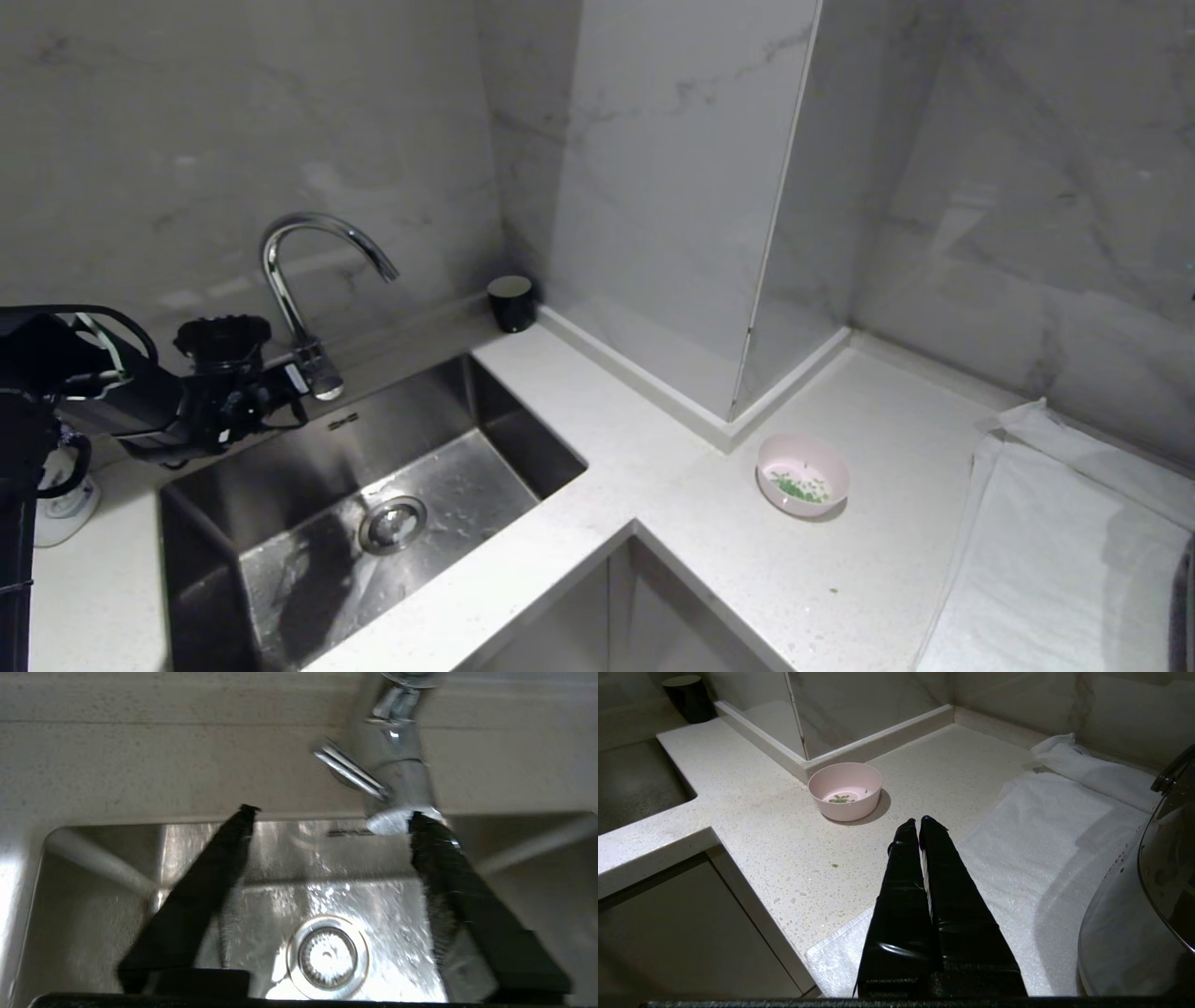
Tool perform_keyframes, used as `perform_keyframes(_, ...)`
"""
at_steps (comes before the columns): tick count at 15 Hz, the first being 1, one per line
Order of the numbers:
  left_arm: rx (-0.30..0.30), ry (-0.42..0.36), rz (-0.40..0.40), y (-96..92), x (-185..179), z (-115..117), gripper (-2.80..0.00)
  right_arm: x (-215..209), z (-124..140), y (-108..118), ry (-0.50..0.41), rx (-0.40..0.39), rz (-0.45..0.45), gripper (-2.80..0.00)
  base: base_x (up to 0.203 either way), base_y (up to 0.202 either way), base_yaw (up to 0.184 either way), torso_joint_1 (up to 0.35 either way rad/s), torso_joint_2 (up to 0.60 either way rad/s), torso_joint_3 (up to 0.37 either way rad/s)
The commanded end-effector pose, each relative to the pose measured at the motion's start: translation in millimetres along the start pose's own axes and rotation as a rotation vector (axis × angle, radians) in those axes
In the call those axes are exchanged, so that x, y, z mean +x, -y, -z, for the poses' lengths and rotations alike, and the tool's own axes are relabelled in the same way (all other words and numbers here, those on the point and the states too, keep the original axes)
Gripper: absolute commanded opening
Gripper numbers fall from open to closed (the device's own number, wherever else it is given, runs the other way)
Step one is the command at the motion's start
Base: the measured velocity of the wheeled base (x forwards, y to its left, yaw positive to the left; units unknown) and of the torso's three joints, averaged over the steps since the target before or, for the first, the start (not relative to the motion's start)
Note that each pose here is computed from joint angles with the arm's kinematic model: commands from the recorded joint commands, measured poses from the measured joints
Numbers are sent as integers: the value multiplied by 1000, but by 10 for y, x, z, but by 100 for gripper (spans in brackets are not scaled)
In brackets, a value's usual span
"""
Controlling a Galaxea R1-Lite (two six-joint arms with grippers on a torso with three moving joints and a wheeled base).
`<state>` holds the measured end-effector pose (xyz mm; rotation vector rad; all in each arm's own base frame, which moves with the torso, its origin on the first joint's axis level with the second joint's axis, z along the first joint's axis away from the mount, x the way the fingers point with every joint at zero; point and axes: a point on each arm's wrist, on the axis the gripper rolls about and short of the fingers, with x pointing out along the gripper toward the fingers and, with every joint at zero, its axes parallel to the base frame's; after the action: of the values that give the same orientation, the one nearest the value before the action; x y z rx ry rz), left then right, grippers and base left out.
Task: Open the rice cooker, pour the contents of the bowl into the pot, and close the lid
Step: Turn on the tap
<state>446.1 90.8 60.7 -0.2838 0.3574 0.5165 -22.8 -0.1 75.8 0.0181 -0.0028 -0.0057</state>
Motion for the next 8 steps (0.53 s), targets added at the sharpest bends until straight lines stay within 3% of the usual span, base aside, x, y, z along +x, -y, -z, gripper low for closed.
perform_keyframes(1, -8, -2, -24, -36, 169, 90, 0, 0, 0, 0, 0, 0, 0, -280, 0, 0, 0, 0, 0, 0)
perform_keyframes(8, -60, 72, -12, 49, 262, -76, 0, 0, 0, 0, 0, 0, 0, -280, 0, 0, 0, 0, 0, 0)
